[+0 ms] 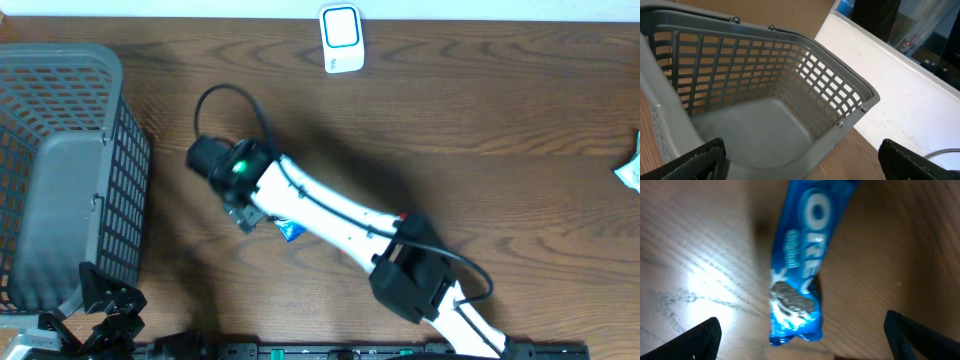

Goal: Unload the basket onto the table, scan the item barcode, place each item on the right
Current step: 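Reach the right gripper down and grasp the blue Oreo pack, then lift the Oreo pack and hold it against the white scanner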

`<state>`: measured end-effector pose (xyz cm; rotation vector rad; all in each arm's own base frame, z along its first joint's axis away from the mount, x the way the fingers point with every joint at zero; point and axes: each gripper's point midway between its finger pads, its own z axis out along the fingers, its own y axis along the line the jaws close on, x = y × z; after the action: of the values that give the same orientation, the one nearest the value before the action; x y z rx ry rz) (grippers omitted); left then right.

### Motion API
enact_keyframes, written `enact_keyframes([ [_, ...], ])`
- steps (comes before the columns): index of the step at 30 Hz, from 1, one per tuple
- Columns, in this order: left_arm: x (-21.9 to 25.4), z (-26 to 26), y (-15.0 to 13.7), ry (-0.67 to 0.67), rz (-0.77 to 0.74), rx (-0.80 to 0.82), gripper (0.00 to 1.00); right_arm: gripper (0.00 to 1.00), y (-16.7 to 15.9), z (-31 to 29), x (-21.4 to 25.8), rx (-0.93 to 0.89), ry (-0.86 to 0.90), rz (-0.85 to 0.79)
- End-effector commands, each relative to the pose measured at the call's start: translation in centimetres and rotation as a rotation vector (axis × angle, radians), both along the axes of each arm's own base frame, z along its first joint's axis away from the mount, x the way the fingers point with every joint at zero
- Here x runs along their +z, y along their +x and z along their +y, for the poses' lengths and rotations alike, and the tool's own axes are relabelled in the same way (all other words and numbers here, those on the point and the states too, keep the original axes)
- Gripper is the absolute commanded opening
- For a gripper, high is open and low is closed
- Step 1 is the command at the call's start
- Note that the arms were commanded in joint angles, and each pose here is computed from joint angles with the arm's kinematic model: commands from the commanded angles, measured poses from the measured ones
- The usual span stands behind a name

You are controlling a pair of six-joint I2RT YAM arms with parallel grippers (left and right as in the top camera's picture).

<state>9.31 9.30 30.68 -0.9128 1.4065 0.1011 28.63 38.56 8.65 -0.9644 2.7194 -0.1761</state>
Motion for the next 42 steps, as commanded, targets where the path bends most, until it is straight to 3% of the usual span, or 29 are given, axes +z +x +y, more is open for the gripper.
enact_keyframes([
  [1,0.1,0.0,-0.1,0.016,0.007,0.001,0.98,0.98,-0.4,0.2,-1.6,0.017,-0.080,-0.131],
  [7,0.1,0.0,-0.1,0.015,0.006,0.001,0.98,0.84,-0.6,-0.1,-5.1,0.028,-0.103,-0.171],
  [12,0.1,0.0,-0.1,0.015,0.006,0.001,0.98,0.84,1.3,-0.3,-5.5,0.009,-0.112,-0.297],
  [17,0.1,0.0,-0.1,0.015,0.006,0.001,0.98,0.82,2.3,0.2,-6.5,0.002,-0.077,-0.312],
  [19,0.1,0.0,-0.1,0.015,0.006,0.001,0.98,0.71,2.4,0.4,-7.5,0.002,-0.082,-0.312],
  [22,0.1,0.0,-0.1,0.015,0.006,0.001,0.98,0.26,2.4,0.1,-9.5,-0.002,-0.112,-0.307],
  [32,0.1,0.0,-0.1,0.015,0.006,0.001,0.98,0.11,2.7,-3.7,-11.0,-0.097,-0.273,-0.359],
  [34,0.1,0.0,-0.1,0.016,0.007,0.001,0.98,0.01,2.4,-3.6,-10.1,-0.096,-0.277,-0.309],
  [38,0.1,0.0,-0.1,0.015,0.006,0.001,0.98,0.01,1.4,-2.2,-7.0,-0.049,-0.190,-0.086],
  [42,0.1,0.0,-0.1,0.015,0.006,0.001,0.98,0.01,-1.3,1.0,-2.3,0.122,0.111,0.293],
])
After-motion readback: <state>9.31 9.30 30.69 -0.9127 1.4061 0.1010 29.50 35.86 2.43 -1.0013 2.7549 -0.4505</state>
